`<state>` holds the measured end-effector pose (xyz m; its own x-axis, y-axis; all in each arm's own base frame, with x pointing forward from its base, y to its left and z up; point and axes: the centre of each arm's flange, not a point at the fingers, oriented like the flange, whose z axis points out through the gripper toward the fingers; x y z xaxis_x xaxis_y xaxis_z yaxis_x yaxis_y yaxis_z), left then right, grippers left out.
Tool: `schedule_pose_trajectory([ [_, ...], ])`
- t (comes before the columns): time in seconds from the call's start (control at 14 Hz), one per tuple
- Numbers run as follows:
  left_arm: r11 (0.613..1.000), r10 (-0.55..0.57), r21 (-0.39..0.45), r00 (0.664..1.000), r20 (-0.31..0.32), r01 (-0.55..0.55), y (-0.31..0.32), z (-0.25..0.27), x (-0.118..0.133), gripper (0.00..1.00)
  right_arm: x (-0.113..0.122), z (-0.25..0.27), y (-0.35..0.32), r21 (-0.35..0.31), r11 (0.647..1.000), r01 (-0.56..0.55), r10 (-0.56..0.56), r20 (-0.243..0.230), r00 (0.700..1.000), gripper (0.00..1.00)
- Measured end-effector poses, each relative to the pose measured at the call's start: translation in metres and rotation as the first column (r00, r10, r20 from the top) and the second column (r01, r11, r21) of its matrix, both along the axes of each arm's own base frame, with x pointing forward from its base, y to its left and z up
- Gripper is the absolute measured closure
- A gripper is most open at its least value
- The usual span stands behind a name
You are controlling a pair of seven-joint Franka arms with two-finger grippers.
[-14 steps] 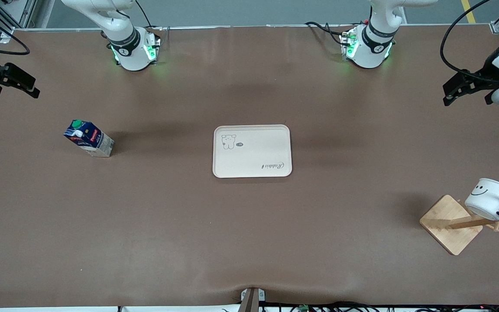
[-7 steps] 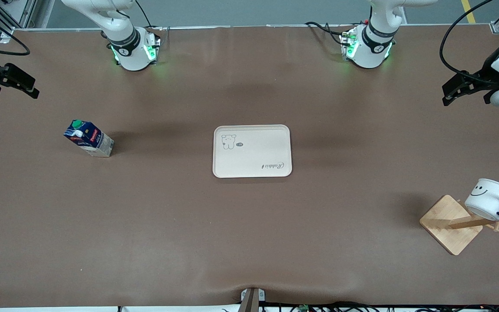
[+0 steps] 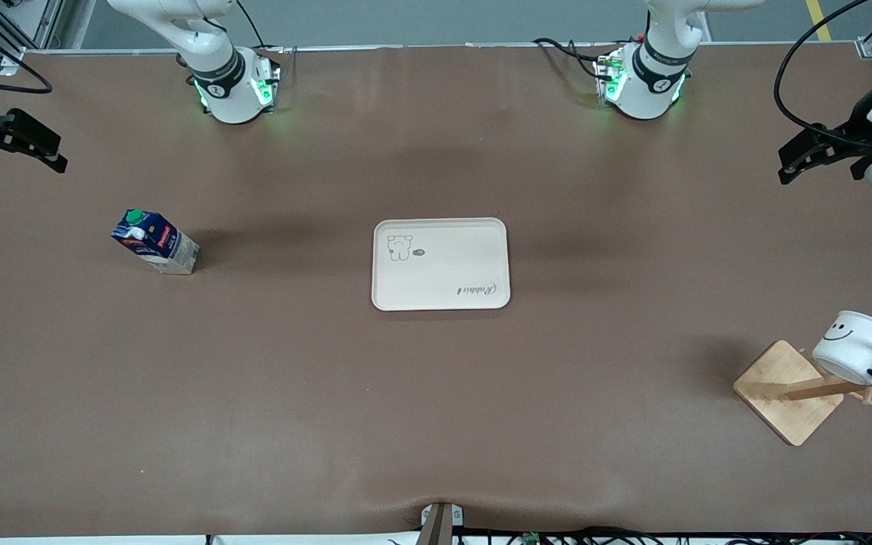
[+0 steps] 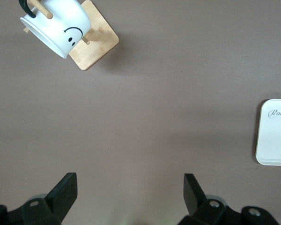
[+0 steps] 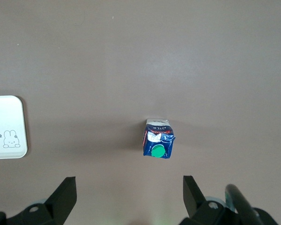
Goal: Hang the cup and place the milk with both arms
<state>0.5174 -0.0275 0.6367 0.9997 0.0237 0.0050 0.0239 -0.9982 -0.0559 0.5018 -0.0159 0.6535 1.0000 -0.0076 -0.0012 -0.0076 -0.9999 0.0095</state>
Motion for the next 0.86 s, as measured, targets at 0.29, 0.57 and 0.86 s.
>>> schedule_pose_trajectory([
  [0.29,1.0,0.006,0.0,1.0,-0.004,-0.006,0.0,-0.0005,0.0004,0.0,0.0,0.0,-0.0002,0.0,1.0,-0.008,0.008,0.0,1.0,0.0],
  [0.57,0.998,0.056,-0.016,0.998,-0.01,-0.056,0.0021,-0.0016,0.0007,0.0,0.0,0.0001,0.0,0.0,1.0,-0.009,0.009,0.0,1.0,0.0],
  [0.86,0.997,0.072,-0.016,0.997,-0.018,-0.072,0.0058,-0.0018,0.0,0.0,0.0,0.0003,0.0,0.0,1.0,-0.009,0.009,0.0,1.0,0.0],
])
